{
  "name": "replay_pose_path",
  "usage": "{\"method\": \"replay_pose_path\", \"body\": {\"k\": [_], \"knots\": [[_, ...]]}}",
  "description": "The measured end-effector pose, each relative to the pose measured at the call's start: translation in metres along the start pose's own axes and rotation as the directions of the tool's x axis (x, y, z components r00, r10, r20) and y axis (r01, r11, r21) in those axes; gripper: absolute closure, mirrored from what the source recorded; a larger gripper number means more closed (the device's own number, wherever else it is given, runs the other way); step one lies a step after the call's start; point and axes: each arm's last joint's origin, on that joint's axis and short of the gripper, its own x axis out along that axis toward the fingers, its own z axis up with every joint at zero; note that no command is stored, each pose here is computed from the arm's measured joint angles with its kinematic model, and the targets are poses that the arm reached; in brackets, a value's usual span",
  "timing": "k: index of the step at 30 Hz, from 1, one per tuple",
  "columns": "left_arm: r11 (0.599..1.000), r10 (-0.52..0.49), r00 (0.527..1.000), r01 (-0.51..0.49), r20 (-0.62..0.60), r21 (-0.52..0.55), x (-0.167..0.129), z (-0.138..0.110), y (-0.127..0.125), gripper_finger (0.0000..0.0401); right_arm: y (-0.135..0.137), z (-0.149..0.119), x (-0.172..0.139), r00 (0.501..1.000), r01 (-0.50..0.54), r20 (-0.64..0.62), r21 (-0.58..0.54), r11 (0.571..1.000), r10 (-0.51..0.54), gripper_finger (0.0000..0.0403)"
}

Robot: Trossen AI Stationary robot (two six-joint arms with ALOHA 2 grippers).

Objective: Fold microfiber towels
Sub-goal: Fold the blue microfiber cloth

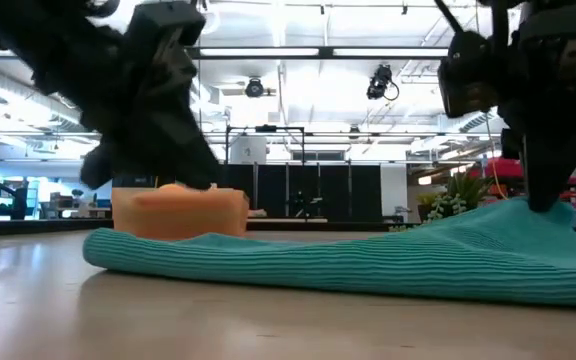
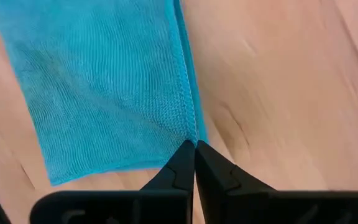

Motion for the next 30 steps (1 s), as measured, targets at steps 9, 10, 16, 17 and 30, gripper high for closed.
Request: {"method": "replay_pose_path", "body": {"k": [9,10,16,17,30], "knots": [[1.0,-0.011,0.999,0.011,-0.048,-0.003,0.017,-0.014,0.004,0.0341,-0.012,0.009,0.0,0.993,-0.022,-0.112,0.043,0.999,0.027,0.0372],[1.0,-0.007,0.999,0.007,-0.052,-0.002,0.019,-0.015,0.004,0.0345,-0.013,0.01,-0.001,0.993,-0.022,-0.111,0.049,0.999,0.027,0.0366],[1.0,0.008,0.998,-0.007,-0.06,0.012,0.025,-0.019,0.008,0.0363,-0.014,0.009,-0.005,0.987,-0.044,-0.151,0.113,0.993,0.061,0.0304],[1.0,0.011,0.998,-0.01,-0.06,0.013,0.026,-0.019,0.009,0.0365,-0.015,0.008,-0.006,0.984,-0.043,-0.167,0.119,0.992,0.063,0.0291],[0.972,-0.003,1.0,-0.003,0.024,0.234,0.031,0.018,0.011,0.0395,0.023,-0.007,-0.025,0.967,-0.255,0.043,0.198,0.947,0.251,0.029]]}}
